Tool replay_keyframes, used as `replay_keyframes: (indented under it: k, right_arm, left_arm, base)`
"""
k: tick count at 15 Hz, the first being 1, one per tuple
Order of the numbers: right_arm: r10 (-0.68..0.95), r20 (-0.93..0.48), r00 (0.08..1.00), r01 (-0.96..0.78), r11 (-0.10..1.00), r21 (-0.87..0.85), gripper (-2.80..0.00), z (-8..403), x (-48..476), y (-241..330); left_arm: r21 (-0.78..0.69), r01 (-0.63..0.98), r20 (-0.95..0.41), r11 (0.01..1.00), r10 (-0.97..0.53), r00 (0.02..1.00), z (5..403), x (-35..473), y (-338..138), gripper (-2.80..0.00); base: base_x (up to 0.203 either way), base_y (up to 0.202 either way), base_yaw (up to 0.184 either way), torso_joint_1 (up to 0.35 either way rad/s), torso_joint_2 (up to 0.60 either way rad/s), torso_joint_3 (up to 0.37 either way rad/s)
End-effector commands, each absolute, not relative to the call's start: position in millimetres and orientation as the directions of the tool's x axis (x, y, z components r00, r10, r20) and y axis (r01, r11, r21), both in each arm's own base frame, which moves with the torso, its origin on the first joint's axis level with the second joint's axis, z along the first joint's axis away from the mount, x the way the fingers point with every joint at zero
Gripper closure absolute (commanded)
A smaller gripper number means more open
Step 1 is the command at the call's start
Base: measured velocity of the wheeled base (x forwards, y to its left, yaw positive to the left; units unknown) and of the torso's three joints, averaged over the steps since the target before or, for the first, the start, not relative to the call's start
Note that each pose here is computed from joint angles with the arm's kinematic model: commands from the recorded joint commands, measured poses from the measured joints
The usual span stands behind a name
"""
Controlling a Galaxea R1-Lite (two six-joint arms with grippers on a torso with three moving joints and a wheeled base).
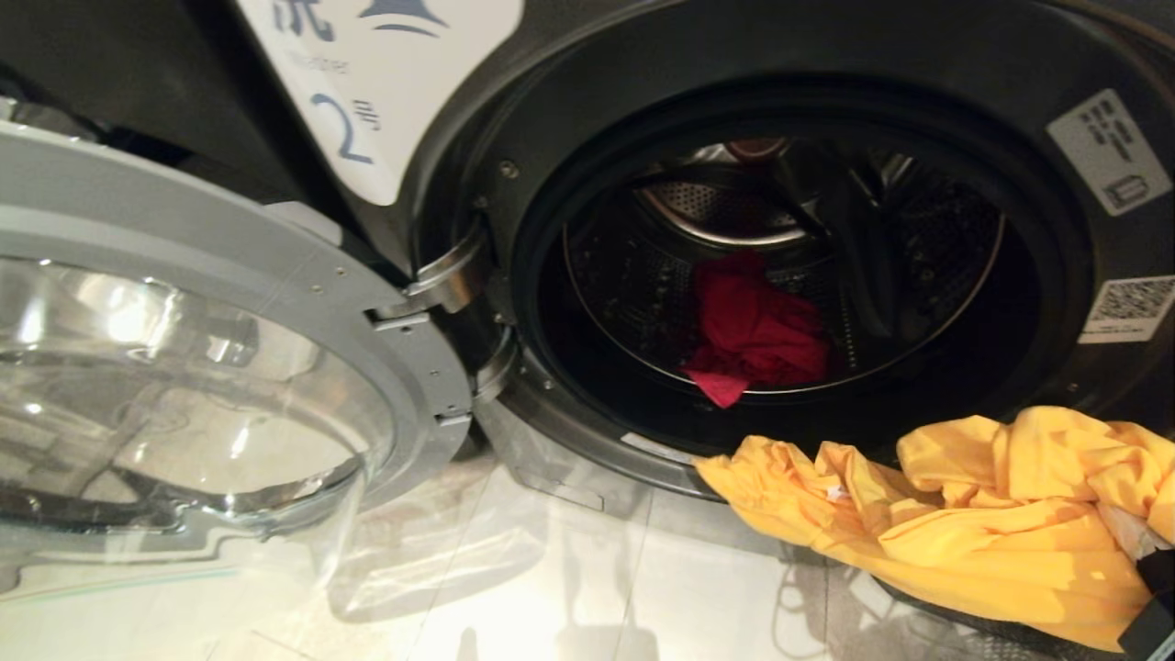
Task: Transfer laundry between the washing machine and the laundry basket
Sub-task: Pick a cloth and place it into the basket
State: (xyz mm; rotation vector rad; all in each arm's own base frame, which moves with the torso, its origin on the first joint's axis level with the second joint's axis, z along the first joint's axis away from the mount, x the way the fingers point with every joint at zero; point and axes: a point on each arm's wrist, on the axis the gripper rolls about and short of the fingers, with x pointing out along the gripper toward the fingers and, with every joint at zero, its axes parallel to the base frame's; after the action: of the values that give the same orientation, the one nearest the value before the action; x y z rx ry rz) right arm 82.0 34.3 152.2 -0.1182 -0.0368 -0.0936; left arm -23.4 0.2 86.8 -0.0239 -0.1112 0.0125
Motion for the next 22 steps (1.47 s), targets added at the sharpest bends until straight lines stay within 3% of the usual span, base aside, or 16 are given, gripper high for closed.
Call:
replay_keyframes:
  k: [1,13,18,22]
  right_arm:
    - [-0.108,0.045,0.993,0.112,0.987,-0.118,0.00,152.7,84.2,31.3]
    - [-0.199,0.076,0.977,0.207,0.971,-0.120,0.00,164.9,95.7,22.5]
    - [-0.208,-0.031,0.978,0.202,0.971,-0.126,0.00,154.1,120.8,28.3]
    - [-0.178,-0.115,0.977,0.173,0.984,-0.047,0.00,148.2,153.0,39.7]
  left_arm:
    - [-0.025,-0.014,0.070,1.000,0.015,0.997,75.8,-20.1,0.2,0.00]
    - [-0.024,-0.014,0.070,1.000,0.015,0.997,75.8,-20.1,0.2,0.00]
    - [-0.025,-0.012,0.070,1.000,0.014,0.997,75.8,-20.1,0.2,0.00]
    - [-0.025,-0.013,0.070,1.000,0.015,0.997,75.8,-20.1,0.2,0.00]
  base:
    - [-0.001,0.007,-0.180,0.007,0.01,0.004]
    - [0.001,0.007,-0.176,0.001,0.00,0.003]
    - [0.001,0.007,-0.165,0.001,0.00,0.002]
    - [0.000,0.000,-0.022,0.001,0.00,0.001]
